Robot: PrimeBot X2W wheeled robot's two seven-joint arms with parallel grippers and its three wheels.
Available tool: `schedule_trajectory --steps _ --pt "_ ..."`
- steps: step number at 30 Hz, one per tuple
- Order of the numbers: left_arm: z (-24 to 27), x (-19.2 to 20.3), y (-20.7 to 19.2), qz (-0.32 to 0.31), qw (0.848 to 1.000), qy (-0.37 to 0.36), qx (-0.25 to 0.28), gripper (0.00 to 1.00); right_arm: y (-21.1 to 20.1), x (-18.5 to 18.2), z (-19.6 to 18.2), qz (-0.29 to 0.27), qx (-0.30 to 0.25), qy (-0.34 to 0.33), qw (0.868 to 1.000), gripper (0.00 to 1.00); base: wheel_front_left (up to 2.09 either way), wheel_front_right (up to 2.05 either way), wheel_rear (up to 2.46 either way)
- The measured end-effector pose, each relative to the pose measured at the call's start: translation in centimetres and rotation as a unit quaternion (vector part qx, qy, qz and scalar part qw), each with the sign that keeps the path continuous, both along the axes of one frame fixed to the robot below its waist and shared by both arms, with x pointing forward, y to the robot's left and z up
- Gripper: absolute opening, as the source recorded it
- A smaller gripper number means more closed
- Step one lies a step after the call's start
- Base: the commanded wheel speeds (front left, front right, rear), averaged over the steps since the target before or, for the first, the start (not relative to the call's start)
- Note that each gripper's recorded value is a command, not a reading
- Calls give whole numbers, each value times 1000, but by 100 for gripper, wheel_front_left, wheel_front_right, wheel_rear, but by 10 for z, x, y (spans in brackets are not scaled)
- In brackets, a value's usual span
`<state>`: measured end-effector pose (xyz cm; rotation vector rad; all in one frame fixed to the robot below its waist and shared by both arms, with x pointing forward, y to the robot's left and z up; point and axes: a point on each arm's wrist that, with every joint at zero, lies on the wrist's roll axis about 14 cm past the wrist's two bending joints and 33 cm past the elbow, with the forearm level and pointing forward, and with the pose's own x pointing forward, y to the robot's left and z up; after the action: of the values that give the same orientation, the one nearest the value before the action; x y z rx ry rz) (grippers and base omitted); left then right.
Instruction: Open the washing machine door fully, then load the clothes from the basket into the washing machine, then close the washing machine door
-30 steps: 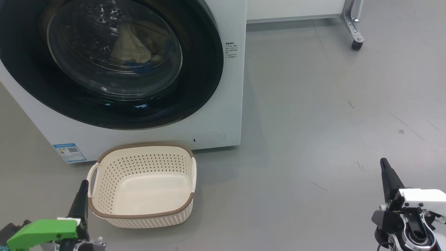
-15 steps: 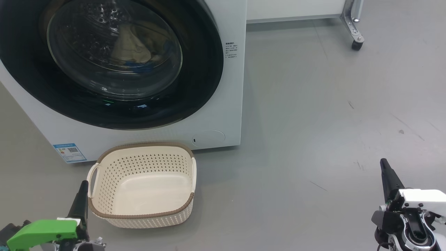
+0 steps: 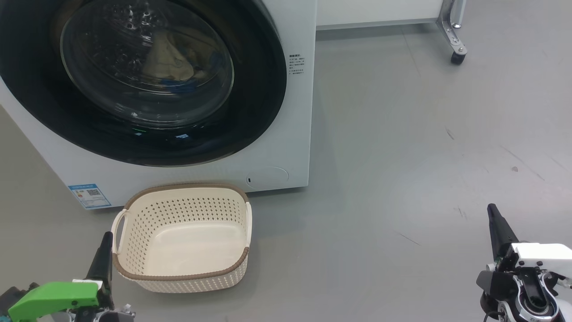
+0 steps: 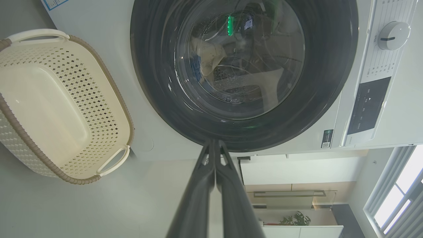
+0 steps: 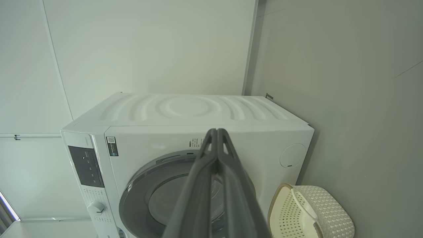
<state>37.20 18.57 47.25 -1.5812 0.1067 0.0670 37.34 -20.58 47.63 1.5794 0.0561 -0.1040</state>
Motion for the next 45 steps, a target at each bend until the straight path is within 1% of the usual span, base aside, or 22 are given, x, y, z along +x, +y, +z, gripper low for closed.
schedule_trajectory --steps 45 --pt "3 2 1 1 1000 -4 0 0 0 0 -1 0 1 -1 1000 0 0 0 0"
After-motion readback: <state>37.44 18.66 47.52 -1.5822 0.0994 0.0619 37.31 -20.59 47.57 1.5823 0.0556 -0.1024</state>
